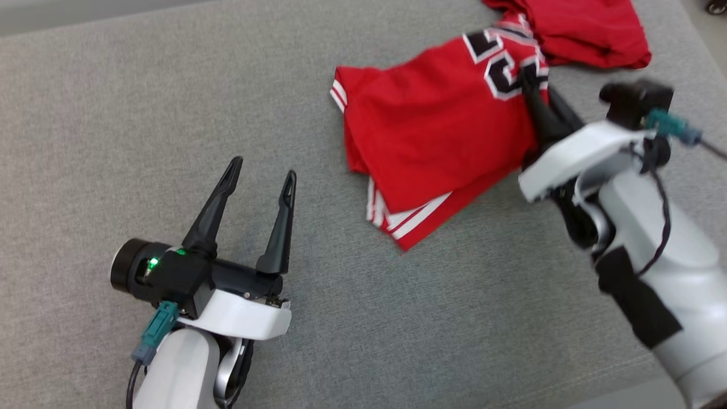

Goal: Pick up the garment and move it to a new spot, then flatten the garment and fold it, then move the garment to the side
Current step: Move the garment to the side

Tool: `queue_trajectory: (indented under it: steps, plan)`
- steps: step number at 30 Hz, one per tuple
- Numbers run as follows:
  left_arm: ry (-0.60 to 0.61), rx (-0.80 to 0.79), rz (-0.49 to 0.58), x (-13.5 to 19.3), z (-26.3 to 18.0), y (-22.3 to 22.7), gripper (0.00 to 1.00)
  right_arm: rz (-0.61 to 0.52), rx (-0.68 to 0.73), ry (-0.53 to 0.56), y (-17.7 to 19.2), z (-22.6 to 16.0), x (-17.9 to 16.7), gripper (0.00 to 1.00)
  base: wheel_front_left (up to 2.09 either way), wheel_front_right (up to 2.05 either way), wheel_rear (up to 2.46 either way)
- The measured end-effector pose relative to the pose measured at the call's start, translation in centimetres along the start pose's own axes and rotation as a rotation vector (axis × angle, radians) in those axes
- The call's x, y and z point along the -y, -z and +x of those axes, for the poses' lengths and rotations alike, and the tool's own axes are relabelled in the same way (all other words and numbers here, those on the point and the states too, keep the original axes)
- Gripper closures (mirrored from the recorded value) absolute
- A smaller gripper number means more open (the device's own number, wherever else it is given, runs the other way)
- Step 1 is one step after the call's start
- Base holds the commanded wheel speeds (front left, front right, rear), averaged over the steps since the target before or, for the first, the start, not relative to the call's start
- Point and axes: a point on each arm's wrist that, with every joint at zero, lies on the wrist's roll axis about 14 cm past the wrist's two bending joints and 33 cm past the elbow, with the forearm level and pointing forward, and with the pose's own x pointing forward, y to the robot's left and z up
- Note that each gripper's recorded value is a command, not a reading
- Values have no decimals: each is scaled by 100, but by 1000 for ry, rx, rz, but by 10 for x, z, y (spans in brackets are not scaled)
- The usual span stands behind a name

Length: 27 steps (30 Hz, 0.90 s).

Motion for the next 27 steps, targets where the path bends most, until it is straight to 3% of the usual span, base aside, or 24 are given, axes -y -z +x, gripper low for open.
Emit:
queue_trajectory:
  steps: [6,19,27]
  plan:
    - [14,18,-38,-5,10,3,0,-76,25,-10,-22,44,9,100,0,0,0]
    - [-13,-30,12,-42,8,33,0,-97,80,43,-40,116,46,100,0,0,0]
    - [17,-44,20,-35,11,40,0,-158,130,149,-71,109,89,100,0,0,0]
